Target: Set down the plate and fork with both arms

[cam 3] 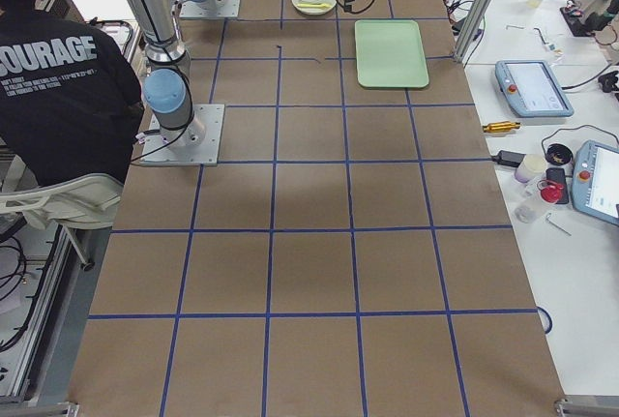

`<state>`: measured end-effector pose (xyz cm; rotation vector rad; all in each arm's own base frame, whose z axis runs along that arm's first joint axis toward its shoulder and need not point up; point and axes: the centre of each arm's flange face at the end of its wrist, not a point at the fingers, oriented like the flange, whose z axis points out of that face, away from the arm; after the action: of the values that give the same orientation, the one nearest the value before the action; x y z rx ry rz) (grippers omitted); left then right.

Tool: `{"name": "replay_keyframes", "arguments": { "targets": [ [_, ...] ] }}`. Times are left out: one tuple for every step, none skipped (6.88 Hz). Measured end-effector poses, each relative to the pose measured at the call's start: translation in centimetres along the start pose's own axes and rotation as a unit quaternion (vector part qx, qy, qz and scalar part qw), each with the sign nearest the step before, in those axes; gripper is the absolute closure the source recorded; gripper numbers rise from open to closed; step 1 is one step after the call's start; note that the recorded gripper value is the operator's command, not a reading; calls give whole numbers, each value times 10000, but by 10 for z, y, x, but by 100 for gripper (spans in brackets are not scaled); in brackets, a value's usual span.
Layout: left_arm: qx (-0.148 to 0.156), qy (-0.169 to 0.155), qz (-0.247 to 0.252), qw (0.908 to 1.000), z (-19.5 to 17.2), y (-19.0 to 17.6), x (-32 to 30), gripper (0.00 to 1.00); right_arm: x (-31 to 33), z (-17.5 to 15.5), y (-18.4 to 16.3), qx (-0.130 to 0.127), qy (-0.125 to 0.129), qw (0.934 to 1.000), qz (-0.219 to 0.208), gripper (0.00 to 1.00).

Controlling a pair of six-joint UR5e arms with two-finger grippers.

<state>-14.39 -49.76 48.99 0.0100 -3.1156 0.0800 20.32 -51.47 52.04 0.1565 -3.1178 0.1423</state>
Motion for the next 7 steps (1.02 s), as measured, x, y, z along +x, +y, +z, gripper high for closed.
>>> {"name": "replay_keyframes", "arguments": {
  "targets": [
    [-14,-11,4,10000,0,0,0,0,0,0,0,-8,1,10000,0,0],
    [-26,-25,6,10000,1,1,0,0,0,1,0,-22,3,10000,0,0],
    [-39,-31,6,10000,2,1,-1,0,0,1,1,-33,7,10000,-1,0],
    [-52,-34,6,10000,3,1,-1,0,4,2,0,-33,11,10000,3,0],
    [-59,-36,6,10000,4,1,-1,0,11,2,-3,-26,20,10000,31,0],
    [-61,-34,6,10000,4,1,-1,0,20,3,-5,-25,28,10000,92,0],
    [-61,-31,6,10000,4,1,-1,0,25,3,-6,-40,33,9999,150,0]
  ]
}}
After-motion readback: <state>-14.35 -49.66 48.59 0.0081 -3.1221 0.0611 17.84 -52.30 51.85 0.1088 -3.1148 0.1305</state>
